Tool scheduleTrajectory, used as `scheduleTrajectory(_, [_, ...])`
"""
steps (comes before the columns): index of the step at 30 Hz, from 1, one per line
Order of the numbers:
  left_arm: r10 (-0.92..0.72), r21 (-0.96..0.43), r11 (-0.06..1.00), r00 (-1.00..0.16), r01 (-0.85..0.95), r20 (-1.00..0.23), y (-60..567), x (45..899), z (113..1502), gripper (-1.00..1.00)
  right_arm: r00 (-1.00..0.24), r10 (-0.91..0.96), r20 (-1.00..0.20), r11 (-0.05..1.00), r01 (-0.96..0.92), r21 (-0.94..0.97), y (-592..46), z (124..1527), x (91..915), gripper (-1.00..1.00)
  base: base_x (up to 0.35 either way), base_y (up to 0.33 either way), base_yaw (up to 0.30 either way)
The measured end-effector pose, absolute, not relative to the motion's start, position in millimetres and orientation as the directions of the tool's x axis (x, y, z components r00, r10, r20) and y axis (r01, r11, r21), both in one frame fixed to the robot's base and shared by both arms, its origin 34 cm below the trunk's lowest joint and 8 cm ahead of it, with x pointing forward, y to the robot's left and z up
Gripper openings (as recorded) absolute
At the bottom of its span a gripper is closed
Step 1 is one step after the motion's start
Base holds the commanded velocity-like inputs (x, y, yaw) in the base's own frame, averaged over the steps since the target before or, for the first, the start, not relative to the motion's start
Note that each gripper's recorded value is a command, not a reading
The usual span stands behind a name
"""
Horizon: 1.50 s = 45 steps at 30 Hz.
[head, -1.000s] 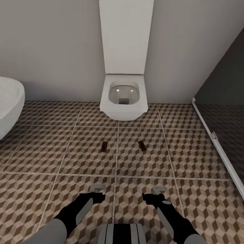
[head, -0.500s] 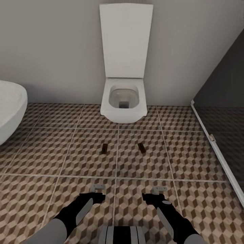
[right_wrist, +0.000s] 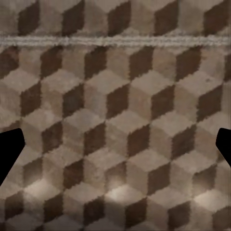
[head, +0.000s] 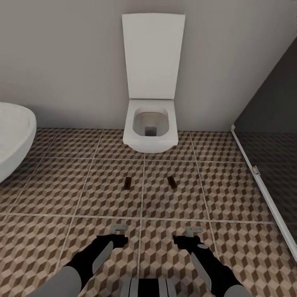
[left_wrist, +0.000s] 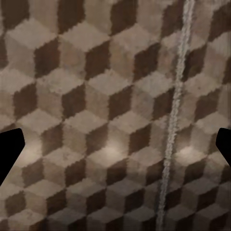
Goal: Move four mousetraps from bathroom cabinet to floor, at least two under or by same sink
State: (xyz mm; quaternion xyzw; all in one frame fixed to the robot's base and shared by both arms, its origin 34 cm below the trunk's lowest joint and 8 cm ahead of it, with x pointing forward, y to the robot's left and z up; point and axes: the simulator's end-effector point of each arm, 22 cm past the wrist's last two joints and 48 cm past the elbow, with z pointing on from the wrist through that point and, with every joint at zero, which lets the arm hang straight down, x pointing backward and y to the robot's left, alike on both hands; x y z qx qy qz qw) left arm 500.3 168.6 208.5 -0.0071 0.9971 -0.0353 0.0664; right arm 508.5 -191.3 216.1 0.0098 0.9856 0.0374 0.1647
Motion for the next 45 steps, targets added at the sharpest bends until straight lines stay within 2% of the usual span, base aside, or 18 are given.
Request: scheduleTrajectory(45, [-0.019, -0.071, 0.997, -0.988, -0.008, -0.155, 169, 527, 312, 1.0, -0.938, 0.023, -0.347, 0.997, -0.003, 0.074, -192, 320, 535, 1.0, 0.0, 0.0, 0.0])
